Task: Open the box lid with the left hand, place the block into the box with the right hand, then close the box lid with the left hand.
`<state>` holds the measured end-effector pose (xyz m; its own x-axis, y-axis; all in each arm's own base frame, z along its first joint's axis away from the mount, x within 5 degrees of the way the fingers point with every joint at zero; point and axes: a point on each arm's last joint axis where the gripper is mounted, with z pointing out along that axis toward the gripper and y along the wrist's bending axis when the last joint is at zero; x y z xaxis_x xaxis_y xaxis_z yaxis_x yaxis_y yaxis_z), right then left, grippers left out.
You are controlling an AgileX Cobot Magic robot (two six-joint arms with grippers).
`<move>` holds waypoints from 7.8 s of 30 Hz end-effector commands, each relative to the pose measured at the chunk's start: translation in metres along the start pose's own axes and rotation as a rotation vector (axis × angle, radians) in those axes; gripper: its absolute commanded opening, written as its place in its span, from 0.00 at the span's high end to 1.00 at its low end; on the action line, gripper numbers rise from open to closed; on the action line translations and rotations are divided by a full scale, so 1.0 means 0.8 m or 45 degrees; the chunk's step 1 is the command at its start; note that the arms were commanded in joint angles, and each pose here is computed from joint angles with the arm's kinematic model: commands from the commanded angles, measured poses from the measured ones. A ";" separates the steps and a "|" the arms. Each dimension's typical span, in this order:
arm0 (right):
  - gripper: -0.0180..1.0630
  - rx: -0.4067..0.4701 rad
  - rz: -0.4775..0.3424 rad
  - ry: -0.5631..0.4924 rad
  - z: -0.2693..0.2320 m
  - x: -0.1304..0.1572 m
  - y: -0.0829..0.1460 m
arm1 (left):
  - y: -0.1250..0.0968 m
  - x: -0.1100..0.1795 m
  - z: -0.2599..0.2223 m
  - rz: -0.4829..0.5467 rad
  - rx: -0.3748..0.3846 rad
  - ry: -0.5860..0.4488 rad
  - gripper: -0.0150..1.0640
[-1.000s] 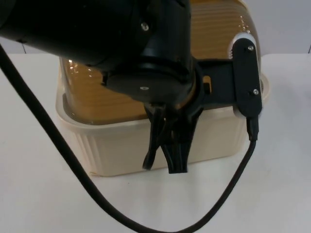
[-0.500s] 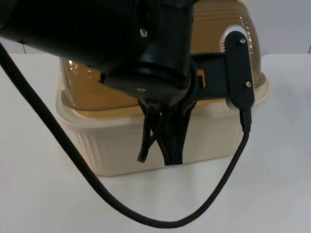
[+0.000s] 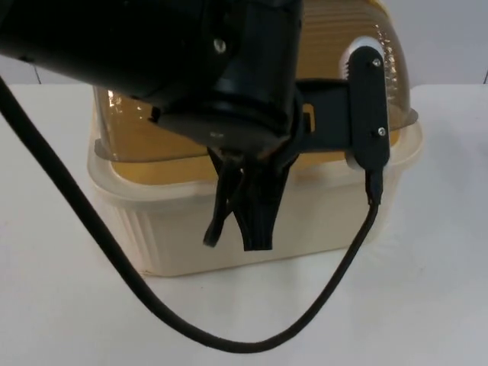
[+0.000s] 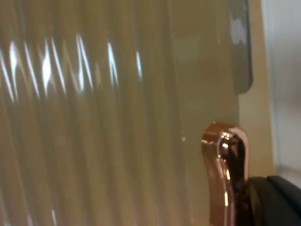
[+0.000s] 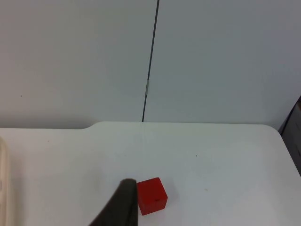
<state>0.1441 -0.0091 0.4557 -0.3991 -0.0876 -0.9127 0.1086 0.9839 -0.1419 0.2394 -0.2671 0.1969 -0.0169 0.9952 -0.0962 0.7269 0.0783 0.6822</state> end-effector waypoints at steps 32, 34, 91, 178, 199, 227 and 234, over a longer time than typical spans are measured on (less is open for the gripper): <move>0.02 0.006 0.001 -0.005 -0.004 -0.002 -0.002 | 0.157 0.045 -0.013 -0.181 0.171 -0.129 0.99; 0.02 0.006 0.001 -0.005 -0.004 -0.002 -0.002 | 0.156 0.046 -0.013 -0.180 0.180 -0.119 0.99; 0.02 0.000 0.004 -0.016 -0.004 -0.002 -0.001 | 0.270 0.273 -0.182 -1.919 -0.180 -0.362 0.27; 0.07 -0.209 0.037 0.555 0.441 0.133 0.031 | 0.272 0.282 -0.200 -1.748 -0.334 -0.304 0.01; 0.01 -0.173 -0.087 0.532 0.516 0.216 0.040 | 0.263 0.284 -0.171 -1.762 -0.197 -0.158 0.01; 0.93 -0.230 -0.031 0.756 0.523 0.247 0.048 | 0.266 0.283 -0.171 -1.765 -0.223 -0.188 0.01; 0.98 -0.206 0.048 0.625 0.476 0.165 0.038 | 0.265 0.284 -0.171 -1.766 -0.215 -0.179 0.01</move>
<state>0.4461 -0.0505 0.1449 -0.8236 -0.0195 -0.5668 -0.0100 0.9998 -0.0199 0.2969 -0.0164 0.4166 -0.5739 0.1019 -0.8125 0.0880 0.9942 0.0625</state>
